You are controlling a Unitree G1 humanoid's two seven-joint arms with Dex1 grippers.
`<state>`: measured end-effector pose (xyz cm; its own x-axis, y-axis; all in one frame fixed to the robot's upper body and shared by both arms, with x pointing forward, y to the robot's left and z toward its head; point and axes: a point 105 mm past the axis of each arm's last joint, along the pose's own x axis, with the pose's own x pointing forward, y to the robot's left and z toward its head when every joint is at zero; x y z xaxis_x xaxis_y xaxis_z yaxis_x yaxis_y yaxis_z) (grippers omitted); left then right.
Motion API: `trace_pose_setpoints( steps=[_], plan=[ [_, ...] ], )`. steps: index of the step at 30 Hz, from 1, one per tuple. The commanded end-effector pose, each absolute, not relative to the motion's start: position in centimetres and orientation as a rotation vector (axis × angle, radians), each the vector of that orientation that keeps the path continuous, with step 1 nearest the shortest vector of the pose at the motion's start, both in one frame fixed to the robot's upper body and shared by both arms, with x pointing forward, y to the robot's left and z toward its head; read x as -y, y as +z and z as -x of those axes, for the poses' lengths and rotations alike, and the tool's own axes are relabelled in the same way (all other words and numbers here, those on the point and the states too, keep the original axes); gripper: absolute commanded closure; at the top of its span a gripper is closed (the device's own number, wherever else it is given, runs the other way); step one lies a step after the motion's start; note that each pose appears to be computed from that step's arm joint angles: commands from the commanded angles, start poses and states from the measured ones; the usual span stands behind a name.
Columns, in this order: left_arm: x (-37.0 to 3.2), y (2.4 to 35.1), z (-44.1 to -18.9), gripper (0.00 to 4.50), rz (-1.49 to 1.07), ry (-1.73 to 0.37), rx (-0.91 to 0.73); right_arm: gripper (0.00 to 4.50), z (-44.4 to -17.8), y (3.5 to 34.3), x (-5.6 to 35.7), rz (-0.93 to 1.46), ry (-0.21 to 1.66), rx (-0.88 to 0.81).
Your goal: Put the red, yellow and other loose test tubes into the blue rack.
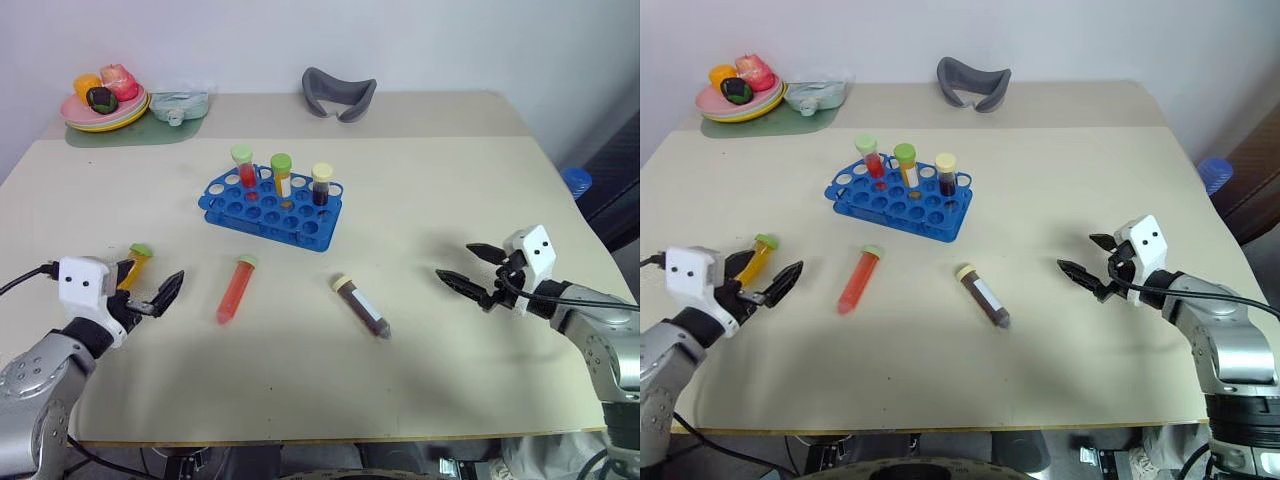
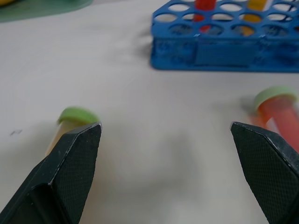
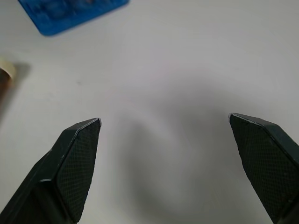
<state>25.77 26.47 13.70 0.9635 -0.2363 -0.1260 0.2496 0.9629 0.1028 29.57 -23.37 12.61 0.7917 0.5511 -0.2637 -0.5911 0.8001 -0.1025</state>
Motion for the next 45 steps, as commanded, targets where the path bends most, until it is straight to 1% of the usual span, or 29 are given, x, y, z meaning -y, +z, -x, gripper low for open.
trace_pose_setpoints(
  steps=[1, 7, 10, 12, 14, 16, 18, 19, 22, 25, 31, 35, 40, 45],
  plan=[
    [-25.6, 14.6, -26.2, 0.01, -0.123, -0.312, -0.084, 0.02, -29.3, 14.3, 21.7, 0.165, 0.640, -0.160],
    [-22.5, 14.7, -27.1, 0.01, -0.145, -0.476, -0.087, 0.02, -28.6, 16.2, 19.1, 0.110, 0.688, -0.122],
    [-20.6, 14.9, -27.2, 0.01, -0.157, -0.586, -0.080, 0.02, -27.4, 16.3, 16.9, 0.117, 0.756, -0.150],
    [-20.2, 15.0, -27.2, 0.01, -0.165, -0.625, -0.078, 0.02, -26.9, 16.3, 15.9, 0.117, 0.777, -0.165],
    [-19.8, 14.9, -27.0, 0.01, -0.179, -0.665, -0.082, 0.02, -26.5, 16.4, 15.2, 0.116, 0.791, -0.184],
    [-18.6, 14.2, -26.0, 0.01, -0.219, -0.778, -0.109, 0.02, -25.7, 16.4, 13.3, 0.180, 0.845, -0.235],
    [-17.8, 13.7, -25.2, 0.01, -0.250, -0.856, -0.121, 0.02, -25.4, 15.9, 12.0, 0.247, 0.859, -0.313],
    [-17.7, 13.6, -25.1, 0.01, -0.266, -0.870, -0.120, 0.02, -25.4, 15.7, 11.6, 0.255, 0.863, -0.349],
    [-17.4, 13.2, -24.5, 0.01, -0.297, -0.908, -0.114, 0.02, -26.5, 15.0, 10.0, 0.212, 0.828, -0.487],
    [-17.1, 13.1, -24.1, 0.01, -0.312, -0.937, -0.099, 0.02, -27.1, 14.8, 9.0, 0.237, 0.777, -0.552],
    [-16.2, 12.9, -23.1, 0.01, -0.319, -0.998, -0.076, 0.02, -27.3, 13.9, 7.7, 0.290, 0.768, -0.591],
    [-15.6, 12.7, -22.7, 0.01, -0.330, -1.021, -0.073, 0.02, -27.5, 13.3, 7.6, 0.303, 0.739, -0.615],
    [-15.2, 12.2, -22.3, 0.01, -0.351, -1.048, -0.084, 0.02, -27.5, 13.0, 7.1, 0.319, 0.745, -0.632],
    [-14.9, 12.0, -22.2, 0.01, -0.357, -1.068, -0.083, 0.02, -27.9, 11.8, 7.2, 0.374, 0.674, -0.673]
  ],
)
